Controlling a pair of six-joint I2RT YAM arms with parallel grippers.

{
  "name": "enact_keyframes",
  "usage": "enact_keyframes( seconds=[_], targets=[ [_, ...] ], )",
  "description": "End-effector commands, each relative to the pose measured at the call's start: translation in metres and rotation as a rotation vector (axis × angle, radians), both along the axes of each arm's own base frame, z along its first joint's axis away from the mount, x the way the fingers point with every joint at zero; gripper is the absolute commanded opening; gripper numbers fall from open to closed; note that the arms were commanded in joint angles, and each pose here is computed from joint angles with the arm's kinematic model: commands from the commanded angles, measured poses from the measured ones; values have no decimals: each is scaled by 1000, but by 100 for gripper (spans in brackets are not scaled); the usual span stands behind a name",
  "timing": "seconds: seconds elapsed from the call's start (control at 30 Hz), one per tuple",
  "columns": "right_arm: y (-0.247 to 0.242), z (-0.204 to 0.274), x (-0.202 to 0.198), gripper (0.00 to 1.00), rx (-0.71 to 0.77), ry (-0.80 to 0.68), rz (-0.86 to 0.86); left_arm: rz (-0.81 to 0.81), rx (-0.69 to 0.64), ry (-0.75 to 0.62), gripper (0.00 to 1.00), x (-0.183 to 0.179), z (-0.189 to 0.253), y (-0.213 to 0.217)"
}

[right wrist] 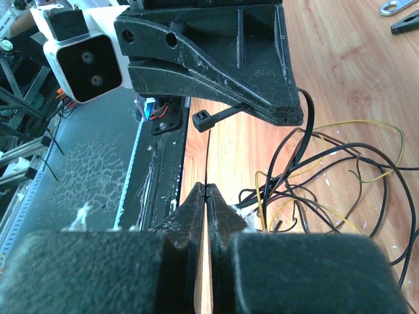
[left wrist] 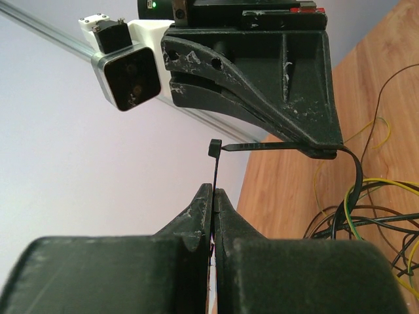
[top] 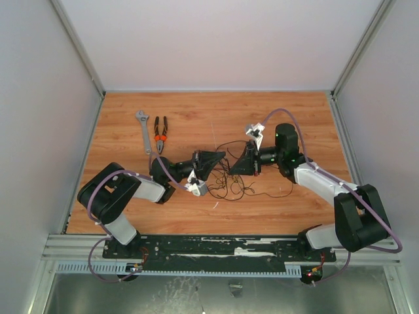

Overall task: Zip-tie the wires
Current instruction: Tie the cable at the center of the board.

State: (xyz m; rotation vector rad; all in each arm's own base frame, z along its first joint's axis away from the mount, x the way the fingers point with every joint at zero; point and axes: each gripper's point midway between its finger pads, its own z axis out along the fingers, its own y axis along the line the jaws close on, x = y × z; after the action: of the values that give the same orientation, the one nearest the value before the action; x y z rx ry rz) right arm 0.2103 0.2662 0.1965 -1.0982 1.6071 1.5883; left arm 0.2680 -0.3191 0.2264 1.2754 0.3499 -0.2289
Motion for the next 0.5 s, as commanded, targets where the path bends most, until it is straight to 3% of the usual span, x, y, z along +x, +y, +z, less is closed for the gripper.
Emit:
enact_keyframes(
  seconds=[0.0,0.47],
  targets=[
    [5,16,3,0,28,-69,17,-3,-161,-229,0,-17,59,9],
    [4,19,1,0,35,-81,13,-1,-161,-231,0,-17,58,9]
  ],
)
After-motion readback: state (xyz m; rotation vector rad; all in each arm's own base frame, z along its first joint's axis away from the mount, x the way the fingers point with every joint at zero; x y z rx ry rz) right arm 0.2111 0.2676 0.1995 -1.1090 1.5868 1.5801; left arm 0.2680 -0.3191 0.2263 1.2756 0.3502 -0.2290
